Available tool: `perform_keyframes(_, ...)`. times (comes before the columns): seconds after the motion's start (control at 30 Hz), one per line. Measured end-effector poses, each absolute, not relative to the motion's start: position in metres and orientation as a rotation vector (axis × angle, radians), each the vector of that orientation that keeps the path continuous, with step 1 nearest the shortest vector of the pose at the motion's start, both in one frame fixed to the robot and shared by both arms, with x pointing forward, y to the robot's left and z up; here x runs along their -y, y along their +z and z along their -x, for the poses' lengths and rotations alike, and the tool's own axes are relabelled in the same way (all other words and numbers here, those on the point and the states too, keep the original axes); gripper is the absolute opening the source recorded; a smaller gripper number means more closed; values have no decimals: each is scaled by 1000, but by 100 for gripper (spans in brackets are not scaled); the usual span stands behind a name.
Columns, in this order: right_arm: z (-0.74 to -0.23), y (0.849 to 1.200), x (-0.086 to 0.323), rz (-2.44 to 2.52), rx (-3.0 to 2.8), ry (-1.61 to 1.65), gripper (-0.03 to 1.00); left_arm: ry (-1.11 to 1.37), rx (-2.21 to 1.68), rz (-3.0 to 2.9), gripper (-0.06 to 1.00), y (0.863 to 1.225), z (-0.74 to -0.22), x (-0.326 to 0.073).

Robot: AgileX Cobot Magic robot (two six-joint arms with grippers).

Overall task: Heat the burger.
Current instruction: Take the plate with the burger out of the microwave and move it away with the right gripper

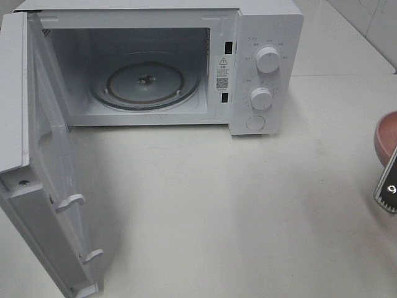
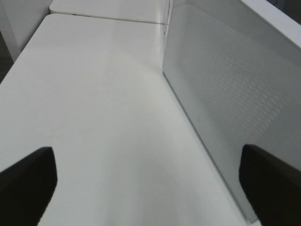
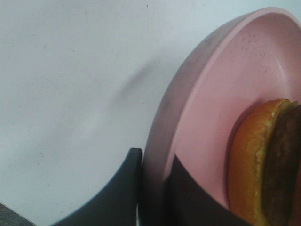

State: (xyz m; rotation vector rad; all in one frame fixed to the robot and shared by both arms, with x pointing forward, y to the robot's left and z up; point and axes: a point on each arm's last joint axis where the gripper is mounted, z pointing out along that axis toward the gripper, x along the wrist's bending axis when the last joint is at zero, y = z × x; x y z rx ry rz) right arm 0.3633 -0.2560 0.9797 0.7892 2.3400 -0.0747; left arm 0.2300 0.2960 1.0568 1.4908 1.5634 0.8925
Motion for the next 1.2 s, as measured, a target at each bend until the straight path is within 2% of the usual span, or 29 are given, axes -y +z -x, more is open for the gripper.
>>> perform_keyframes(0.23,-367,976,263,-963,-2221,-207,11,893,-1563,-1491,97,1057,-230,-296)
perform_keyframes(0.57,-382,969,251,-1169,-2126,-203,11,893,-1563,-1491,97,1057,-230,-296)
perform_keyframes(1.2,-409,916,234,-1414,-1871,-262,11,893,-1563,-1491,97,1057,-230,-296)
